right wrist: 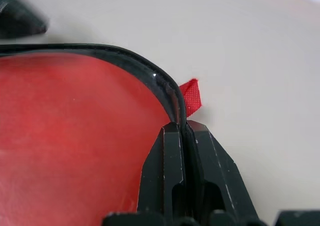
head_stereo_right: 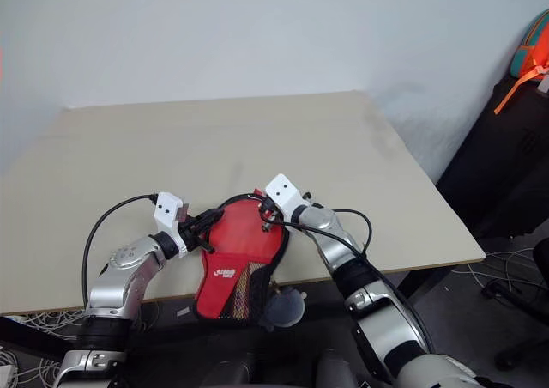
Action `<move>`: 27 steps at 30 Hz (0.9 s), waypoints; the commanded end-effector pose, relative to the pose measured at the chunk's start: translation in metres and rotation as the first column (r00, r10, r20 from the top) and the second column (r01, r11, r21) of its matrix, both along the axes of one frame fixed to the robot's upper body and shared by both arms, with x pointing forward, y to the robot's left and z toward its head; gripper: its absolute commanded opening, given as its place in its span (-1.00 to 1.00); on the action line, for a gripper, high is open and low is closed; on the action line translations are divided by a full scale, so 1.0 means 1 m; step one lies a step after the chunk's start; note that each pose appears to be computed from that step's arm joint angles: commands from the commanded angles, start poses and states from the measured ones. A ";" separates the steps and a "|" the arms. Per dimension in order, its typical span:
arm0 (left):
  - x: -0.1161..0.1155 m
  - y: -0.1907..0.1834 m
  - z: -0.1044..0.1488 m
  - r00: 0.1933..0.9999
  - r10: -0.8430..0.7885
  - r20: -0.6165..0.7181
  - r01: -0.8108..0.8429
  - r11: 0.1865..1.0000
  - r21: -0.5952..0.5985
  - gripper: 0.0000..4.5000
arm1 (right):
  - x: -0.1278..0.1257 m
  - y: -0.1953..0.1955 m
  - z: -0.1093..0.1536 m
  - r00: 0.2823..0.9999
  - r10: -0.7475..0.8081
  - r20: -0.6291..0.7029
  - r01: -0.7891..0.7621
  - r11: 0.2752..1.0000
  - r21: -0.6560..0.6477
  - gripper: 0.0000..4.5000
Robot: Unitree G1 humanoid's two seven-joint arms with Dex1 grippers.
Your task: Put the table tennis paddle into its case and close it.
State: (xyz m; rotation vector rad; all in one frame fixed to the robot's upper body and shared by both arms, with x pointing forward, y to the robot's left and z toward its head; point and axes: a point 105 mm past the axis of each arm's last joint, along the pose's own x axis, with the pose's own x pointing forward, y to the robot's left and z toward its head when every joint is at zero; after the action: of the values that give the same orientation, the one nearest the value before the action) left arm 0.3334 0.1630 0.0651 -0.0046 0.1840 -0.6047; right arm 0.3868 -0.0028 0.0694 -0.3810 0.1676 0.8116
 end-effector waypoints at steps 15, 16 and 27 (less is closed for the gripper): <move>-0.003 0.003 0.017 0.997 0.025 0.070 -0.025 1.000 0.002 -1.00 | 0.036 0.014 0.029 0.984 -0.090 0.152 0.093 0.996 -0.010 -0.99; -0.003 0.003 0.017 0.997 0.025 0.070 -0.025 1.000 0.002 -1.00 | 0.035 0.014 0.028 0.984 -0.089 0.151 0.092 0.996 -0.011 -0.99; -0.002 0.004 0.020 0.997 0.017 0.070 -0.017 1.000 0.008 -1.00 | 0.031 0.015 0.040 0.993 -0.031 0.112 0.026 0.998 0.053 0.52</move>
State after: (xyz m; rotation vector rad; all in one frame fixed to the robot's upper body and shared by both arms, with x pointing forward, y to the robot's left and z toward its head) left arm 0.3280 0.1665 0.0637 -0.0006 0.1847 -0.5744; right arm 0.4147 0.0089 0.0801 -0.4083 0.1280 0.7401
